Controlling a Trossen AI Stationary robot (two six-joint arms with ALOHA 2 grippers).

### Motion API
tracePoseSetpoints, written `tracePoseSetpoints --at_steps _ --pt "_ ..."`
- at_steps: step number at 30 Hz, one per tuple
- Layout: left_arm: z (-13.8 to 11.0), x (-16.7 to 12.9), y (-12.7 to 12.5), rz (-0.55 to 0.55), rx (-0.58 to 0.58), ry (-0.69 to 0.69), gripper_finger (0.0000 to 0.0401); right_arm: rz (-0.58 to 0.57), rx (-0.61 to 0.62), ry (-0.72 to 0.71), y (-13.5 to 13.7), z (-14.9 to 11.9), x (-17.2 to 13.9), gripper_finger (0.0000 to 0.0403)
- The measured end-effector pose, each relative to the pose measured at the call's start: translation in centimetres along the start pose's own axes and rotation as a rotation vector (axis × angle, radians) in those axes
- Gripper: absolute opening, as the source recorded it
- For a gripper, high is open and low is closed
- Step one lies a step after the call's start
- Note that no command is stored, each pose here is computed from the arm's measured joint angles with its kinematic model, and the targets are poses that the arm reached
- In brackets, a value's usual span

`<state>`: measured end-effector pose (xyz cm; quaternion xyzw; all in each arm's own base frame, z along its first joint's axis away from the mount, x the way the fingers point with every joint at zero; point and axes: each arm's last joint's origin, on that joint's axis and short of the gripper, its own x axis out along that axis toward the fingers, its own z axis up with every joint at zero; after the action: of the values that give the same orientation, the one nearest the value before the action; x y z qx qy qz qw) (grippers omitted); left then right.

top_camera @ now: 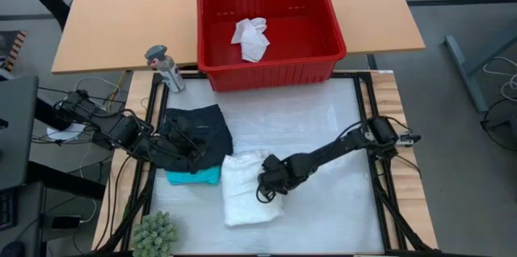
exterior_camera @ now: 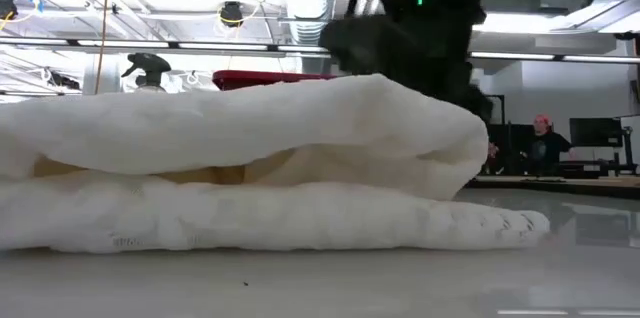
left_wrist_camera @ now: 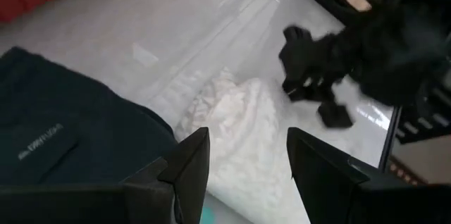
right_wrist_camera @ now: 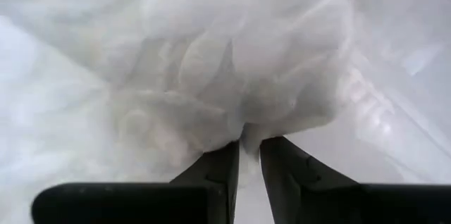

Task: Fold laundry
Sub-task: Fold the white dress

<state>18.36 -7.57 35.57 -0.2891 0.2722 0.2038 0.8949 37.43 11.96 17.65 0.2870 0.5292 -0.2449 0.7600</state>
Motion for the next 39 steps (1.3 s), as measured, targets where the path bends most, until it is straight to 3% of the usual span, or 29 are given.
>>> tracePoseSetpoints --at_steps 10,13,18,22,29,39 --pt "-1.0 0.9 -2.0 -0.058 0.179 -0.010 0.0177 0.093 -0.143 -0.047 -0.9 0.5 -6.3 0.0087" --pt "-1.9 2.5 -3.9 -0.102 0.243 -0.010 0.0177 0.121 -0.205 -0.061 -0.5 0.3 -6.6 0.0087" --pt "-4.8 6.0 -6.5 -0.098 0.370 0.029 0.0177 0.290 -0.398 -0.154 1.2 0.8 -7.0 0.0077" --pt "-7.7 8.6 -7.9 -0.071 0.340 0.076 0.0177 0.268 -0.512 -0.171 1.0 1.4 -6.2 0.0048" --pt "-11.6 12.3 -10.8 -0.160 0.219 0.051 0.0177 0.335 -0.662 -0.197 0.5 3.6 -5.5 0.0015" --pt "-15.2 16.3 -10.1 -0.029 0.115 0.087 0.0177 0.426 -0.761 -0.228 -0.6 6.6 -4.3 0.0019"
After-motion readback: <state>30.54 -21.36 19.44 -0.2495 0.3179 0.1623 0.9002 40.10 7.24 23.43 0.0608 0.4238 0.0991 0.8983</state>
